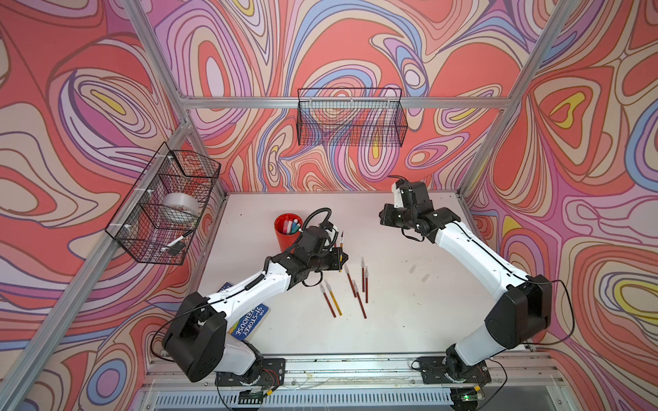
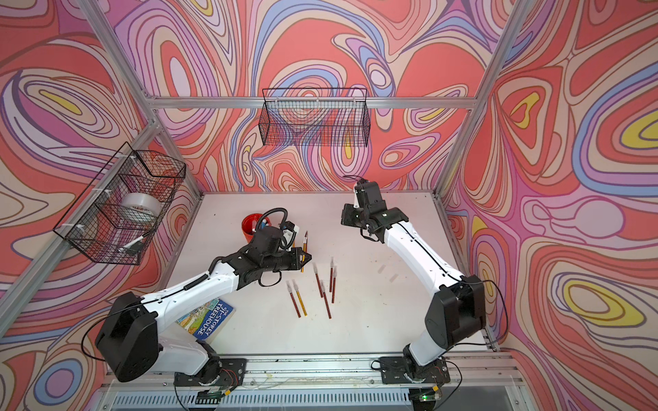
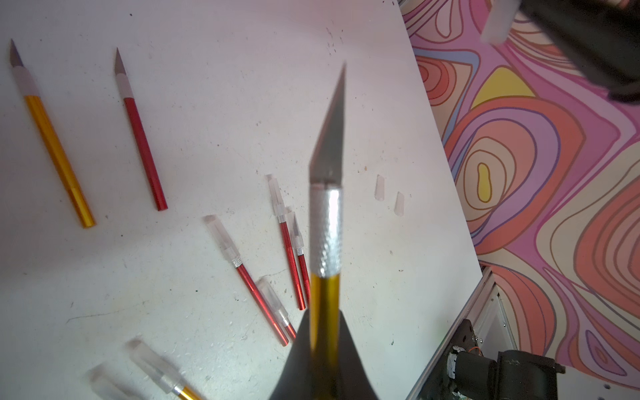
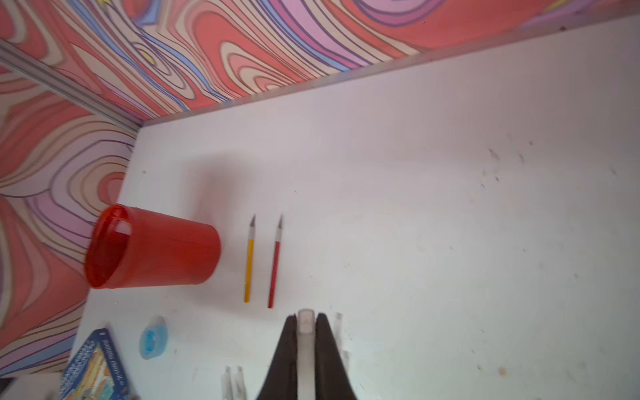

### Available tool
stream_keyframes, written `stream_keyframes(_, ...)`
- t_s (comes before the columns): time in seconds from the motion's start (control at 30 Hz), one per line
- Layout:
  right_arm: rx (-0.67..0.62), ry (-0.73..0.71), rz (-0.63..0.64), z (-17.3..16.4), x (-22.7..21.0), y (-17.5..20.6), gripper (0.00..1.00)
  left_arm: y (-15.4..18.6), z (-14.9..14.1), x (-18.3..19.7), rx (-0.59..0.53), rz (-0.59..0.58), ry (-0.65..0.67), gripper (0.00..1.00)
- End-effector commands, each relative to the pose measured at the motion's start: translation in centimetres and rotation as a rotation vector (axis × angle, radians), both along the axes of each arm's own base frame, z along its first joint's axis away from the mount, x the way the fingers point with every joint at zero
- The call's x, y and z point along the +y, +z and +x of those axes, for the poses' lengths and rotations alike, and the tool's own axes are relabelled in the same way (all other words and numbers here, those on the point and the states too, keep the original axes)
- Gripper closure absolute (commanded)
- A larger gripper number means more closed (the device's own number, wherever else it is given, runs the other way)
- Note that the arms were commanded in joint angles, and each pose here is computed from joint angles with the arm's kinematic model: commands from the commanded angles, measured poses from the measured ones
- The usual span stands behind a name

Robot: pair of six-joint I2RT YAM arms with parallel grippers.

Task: Remove protective caps from carving knives
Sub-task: Remove the protective sleeve from the carving knife, then place the protective sleeve at the center of the board.

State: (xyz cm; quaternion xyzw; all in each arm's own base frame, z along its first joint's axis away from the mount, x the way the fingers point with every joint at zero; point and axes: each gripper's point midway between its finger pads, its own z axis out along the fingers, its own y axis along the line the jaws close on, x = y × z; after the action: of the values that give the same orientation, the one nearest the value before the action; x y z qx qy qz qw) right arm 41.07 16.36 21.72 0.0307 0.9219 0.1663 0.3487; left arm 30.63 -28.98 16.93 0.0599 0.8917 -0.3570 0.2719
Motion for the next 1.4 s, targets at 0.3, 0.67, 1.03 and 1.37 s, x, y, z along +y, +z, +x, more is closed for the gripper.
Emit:
stream_keyframes(0.3, 0.309, -0.246, -0.122, -7.9, -10.2, -12.2, 1.0, -1.4, 3.3, -1.3, 0.042, 0.124, 0.016, 1.0)
stream_keyframes(0.67, 0.426, -0.293, -0.124, -9.4, -12.3, -16.9, 1.0, -2.7, 4.0, -1.5, 0.067, 0.14, 0.032, 1.0)
stream_keyframes(1.03, 0.453, -0.298, -0.105, -9.0, -12.8, -18.2, 0.85, -3.2, 3.9, -1.2, 0.087, 0.164, 0.041, 1.0)
stream_keyframes(1.37, 0.457, -0.308, -0.102, -9.1, -13.3, -18.3, 0.82, -3.5, 3.8, -1.2, 0.095, 0.164, 0.044, 1.0)
